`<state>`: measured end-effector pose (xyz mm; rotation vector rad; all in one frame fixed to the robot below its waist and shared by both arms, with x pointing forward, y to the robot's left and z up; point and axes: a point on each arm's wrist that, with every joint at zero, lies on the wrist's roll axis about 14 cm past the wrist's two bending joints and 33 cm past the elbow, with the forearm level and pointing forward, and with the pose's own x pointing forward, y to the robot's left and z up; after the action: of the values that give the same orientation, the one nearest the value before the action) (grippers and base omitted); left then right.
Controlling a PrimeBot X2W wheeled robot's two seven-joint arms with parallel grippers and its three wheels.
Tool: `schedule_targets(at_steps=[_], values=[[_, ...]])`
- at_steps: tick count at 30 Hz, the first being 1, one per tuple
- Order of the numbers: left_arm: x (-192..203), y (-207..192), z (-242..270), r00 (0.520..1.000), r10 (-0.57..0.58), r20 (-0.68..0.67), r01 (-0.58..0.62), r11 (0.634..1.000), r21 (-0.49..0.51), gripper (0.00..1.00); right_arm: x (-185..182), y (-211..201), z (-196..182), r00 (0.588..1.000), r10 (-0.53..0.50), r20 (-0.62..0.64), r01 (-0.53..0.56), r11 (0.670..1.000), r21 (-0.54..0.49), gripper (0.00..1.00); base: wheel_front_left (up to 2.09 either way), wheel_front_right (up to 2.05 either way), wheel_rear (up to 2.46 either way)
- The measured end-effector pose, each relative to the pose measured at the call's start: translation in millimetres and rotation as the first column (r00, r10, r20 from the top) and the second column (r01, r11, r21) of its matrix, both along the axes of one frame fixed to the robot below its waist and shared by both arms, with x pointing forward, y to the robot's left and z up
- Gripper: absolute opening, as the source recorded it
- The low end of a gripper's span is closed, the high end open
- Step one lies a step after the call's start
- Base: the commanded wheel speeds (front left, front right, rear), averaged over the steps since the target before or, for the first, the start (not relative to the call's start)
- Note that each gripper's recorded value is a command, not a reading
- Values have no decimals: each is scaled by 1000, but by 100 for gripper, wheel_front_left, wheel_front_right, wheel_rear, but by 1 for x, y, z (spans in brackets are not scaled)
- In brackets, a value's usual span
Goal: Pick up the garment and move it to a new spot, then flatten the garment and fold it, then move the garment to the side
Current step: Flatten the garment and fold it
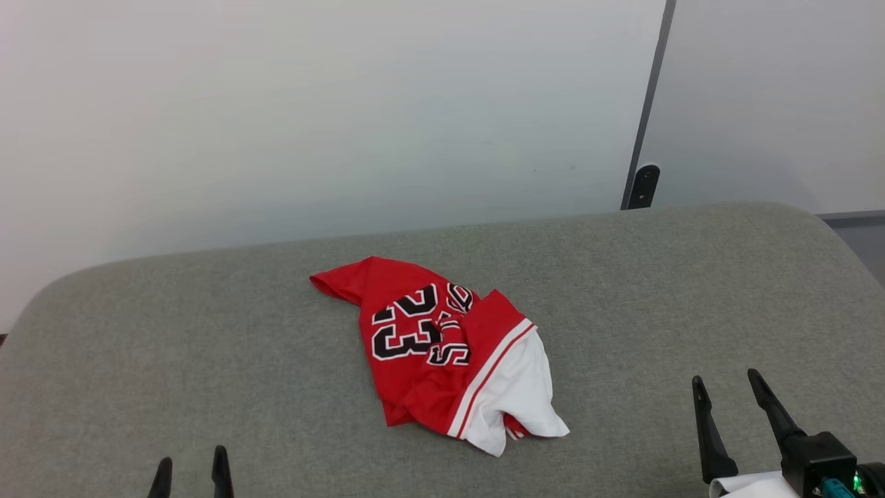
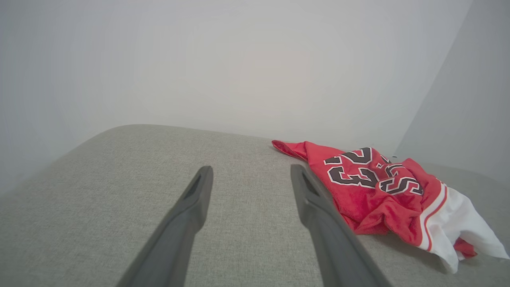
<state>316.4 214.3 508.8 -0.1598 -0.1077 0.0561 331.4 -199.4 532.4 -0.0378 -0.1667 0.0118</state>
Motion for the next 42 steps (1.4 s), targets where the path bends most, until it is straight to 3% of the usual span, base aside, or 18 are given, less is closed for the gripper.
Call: schedule_targets(at_steps=[8, 15, 23, 32, 38, 42], values=[[-5, 10, 0, 999, 33, 2, -33, 999, 2, 100, 4, 15, -2, 999, 45, -7, -45, 999, -13, 100, 0, 0, 0], [-23, 47, 5, 988, 154, 21, -154, 988, 29, 100, 13, 48, -2, 989, 147, -12, -147, 989, -11, 100, 0, 0, 0], [-62, 89, 6, 958, 284, 33, -285, 957, 56, 100, 17, 106, -12, 947, 319, -46, -319, 948, 7, 100, 0, 0, 0], [-88, 104, 6, 935, 352, 45, -353, 935, 18, 100, 32, 138, -43, 895, 393, -210, -409, 912, -38, 100, 0, 0, 0], [-85, 98, 1, 939, 343, 30, -343, 939, 1, 100, 57, 147, -53, 834, 401, -378, -453, 890, -57, 100, 0, 0, 0], [-85, 93, -3, 943, 333, 17, -333, 943, -8, 100, 64, 144, -80, 724, 367, -584, -464, 886, -18, 100, 0, 0, 0]])
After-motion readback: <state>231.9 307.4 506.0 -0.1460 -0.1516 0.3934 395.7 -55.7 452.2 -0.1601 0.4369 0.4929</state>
